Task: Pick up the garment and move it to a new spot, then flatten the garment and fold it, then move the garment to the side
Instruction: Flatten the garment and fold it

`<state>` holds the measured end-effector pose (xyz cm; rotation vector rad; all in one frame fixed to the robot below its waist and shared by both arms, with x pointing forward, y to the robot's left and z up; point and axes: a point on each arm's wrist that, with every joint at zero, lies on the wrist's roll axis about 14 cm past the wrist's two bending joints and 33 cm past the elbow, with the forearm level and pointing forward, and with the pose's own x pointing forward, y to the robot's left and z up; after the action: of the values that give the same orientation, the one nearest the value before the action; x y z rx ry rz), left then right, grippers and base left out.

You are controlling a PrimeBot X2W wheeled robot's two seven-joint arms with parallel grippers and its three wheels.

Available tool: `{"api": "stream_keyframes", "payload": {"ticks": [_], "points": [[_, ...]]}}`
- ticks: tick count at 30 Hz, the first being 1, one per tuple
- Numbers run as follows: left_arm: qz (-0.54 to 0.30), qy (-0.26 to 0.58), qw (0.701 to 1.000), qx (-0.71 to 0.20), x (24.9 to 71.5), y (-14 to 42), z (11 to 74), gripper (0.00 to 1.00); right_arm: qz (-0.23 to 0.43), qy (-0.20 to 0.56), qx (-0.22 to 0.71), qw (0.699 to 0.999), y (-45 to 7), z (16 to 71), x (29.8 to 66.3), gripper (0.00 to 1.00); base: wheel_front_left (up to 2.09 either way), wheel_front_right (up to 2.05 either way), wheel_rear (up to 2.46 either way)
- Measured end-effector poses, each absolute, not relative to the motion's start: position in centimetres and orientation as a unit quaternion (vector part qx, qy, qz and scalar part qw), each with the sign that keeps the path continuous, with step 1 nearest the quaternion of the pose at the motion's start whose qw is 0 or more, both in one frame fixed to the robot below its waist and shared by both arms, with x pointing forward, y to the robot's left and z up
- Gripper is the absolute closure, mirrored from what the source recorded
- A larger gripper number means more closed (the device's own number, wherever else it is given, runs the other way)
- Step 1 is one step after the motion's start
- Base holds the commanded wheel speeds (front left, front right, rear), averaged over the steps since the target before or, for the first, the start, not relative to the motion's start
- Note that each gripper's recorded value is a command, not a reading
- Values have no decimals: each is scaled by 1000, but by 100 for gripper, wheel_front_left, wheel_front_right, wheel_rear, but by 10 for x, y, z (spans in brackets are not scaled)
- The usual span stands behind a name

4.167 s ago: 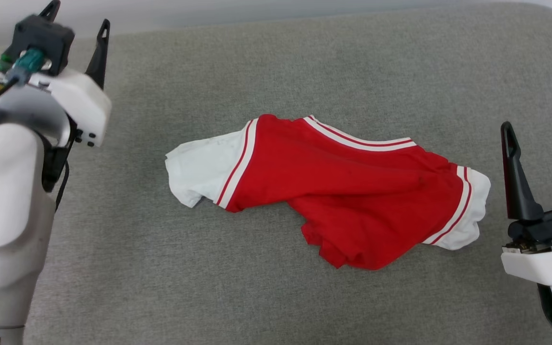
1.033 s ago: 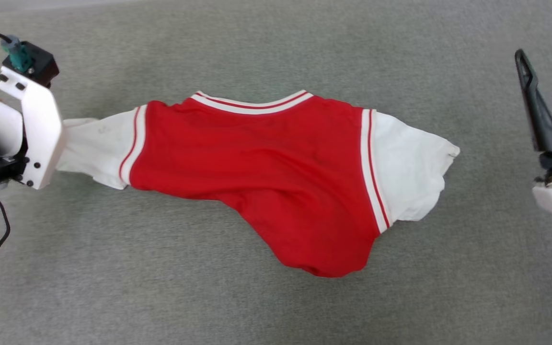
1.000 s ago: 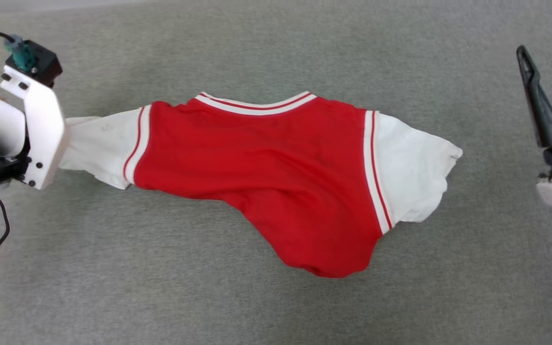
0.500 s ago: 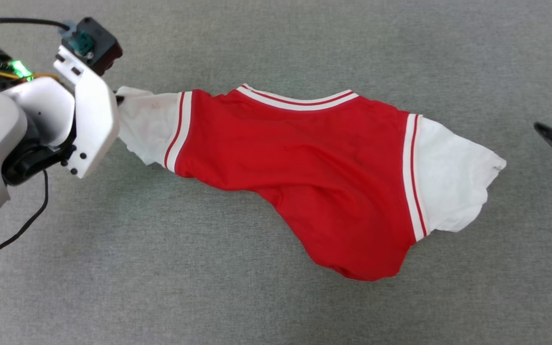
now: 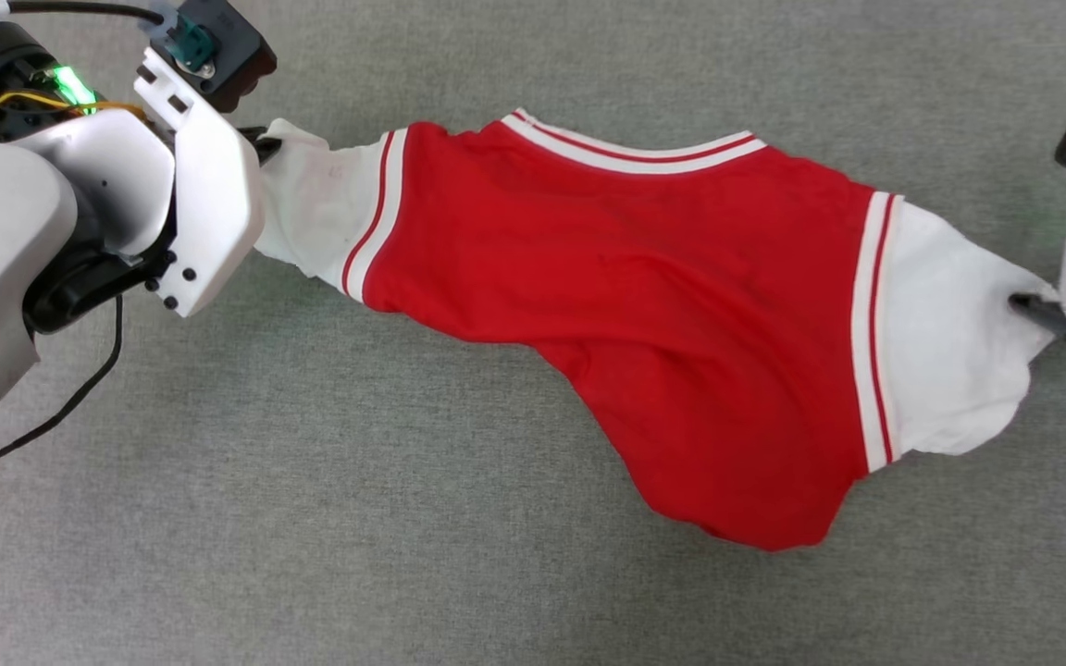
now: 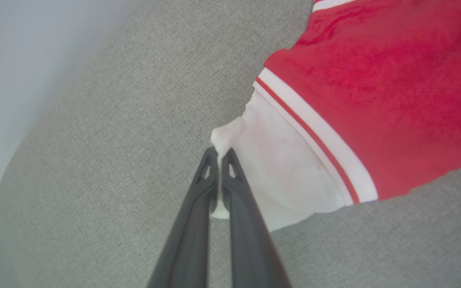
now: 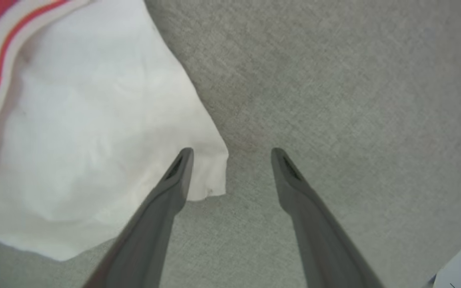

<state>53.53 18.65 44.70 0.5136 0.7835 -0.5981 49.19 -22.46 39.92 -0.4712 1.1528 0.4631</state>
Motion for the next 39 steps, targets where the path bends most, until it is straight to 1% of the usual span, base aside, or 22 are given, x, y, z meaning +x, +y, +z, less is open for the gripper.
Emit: {"api": "stream_keyframes", "payload": {"ticks": [5,7,8,9,10,13,17,21,24,31,37,39], "points": [[-281,380,848,240,537,191,436,100,234,572,-216,756,-212,364,483,0,0,0,0],[-280,381,848,238,537,193,434,100,238,573,-219,753,-210,360,483,0,0,0,0],[-278,382,848,238,538,193,433,100,239,573,-213,755,-210,359,483,19,0,0,0],[-276,383,849,239,538,194,434,100,239,571,-209,757,-209,359,483,87,0,0,0],[-275,381,849,239,538,195,435,100,240,567,-210,760,-208,360,484,100,0,0,0],[-273,372,855,238,538,194,441,100,244,548,-212,772,-205,367,485,100,0,0,0],[-270,341,870,234,537,191,462,100,250,492,-196,811,-197,393,494,100,0,0,0],[-268,283,891,234,539,185,498,100,247,413,-207,852,-198,441,508,100,0,0,0],[-273,235,903,235,537,177,529,100,247,369,-219,869,-201,469,507,100,0,0,0],[-276,124,927,223,527,162,604,100,232,246,-232,912,-207,555,512,100,0,0,0],[-264,24,935,234,522,153,676,100,211,133,-232,940,-208,636,517,100,0,0,0],[-266,-4,934,239,523,147,693,100,200,110,-235,945,-212,654,521,100,0,0,0]]}}
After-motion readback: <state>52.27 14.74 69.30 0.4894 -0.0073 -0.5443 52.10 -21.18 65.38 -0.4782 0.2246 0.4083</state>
